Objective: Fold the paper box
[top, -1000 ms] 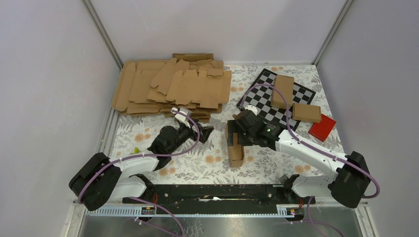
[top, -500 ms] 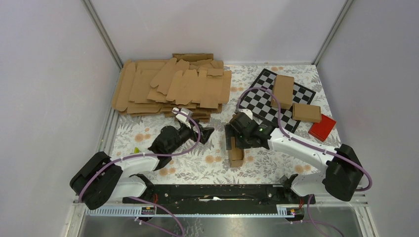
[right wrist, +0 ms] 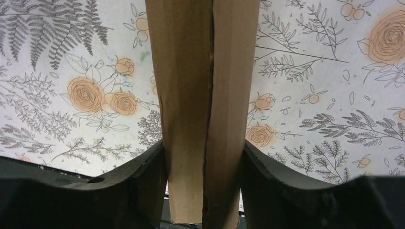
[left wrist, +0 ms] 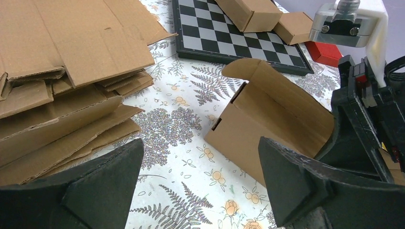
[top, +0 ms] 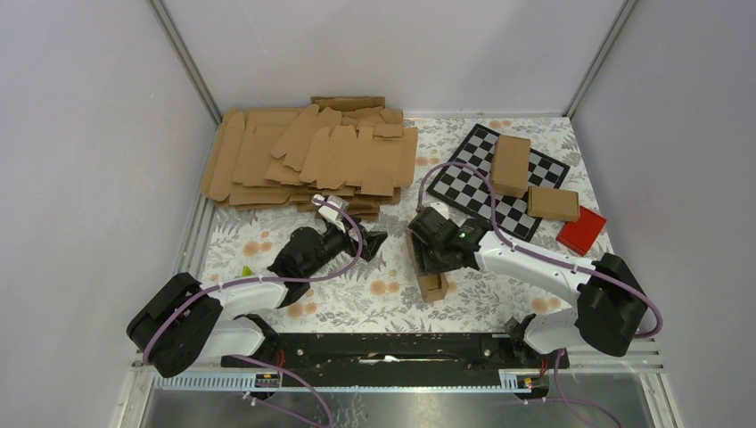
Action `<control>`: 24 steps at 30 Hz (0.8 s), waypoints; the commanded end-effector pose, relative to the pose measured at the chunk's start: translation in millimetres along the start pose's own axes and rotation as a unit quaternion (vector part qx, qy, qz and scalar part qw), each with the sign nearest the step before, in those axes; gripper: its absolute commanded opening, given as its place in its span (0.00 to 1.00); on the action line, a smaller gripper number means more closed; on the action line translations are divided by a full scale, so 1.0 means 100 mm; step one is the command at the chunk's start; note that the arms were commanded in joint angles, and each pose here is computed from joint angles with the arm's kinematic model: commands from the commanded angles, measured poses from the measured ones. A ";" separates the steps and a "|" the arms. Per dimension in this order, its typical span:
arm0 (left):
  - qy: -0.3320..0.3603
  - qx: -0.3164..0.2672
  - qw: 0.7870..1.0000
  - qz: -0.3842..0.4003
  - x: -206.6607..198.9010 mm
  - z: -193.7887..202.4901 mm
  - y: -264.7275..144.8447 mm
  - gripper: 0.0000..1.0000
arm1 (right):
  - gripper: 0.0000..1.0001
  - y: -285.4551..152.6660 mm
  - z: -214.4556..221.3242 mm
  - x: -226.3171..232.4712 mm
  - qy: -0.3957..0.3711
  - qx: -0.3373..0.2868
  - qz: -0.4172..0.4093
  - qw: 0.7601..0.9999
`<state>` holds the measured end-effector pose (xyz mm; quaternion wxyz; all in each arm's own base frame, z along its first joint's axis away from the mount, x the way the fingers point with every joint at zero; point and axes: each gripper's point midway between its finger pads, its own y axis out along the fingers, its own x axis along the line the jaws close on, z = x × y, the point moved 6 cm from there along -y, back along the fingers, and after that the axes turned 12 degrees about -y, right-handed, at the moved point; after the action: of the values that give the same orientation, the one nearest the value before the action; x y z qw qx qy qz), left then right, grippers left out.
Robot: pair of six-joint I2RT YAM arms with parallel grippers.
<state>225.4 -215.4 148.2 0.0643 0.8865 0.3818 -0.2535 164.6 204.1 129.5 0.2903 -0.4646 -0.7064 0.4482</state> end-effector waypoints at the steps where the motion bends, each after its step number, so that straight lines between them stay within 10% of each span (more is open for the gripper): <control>1: 0.005 -0.036 0.999 0.037 -0.13 -0.20 0.07 0.99 | 0.55 -0.11 -0.06 0.08 -0.038 -0.030 -0.046 0.998; 24: 0.009 -0.040 0.997 0.070 -0.21 -0.20 0.05 0.99 | 0.53 -0.23 0.10 0.24 -0.171 -0.054 -0.196 0.964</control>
<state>223.8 -220.6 152.1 0.0729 0.8967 0.3585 -0.2491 135.8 213.5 138.9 0.2412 -0.2713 -0.8371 0.4092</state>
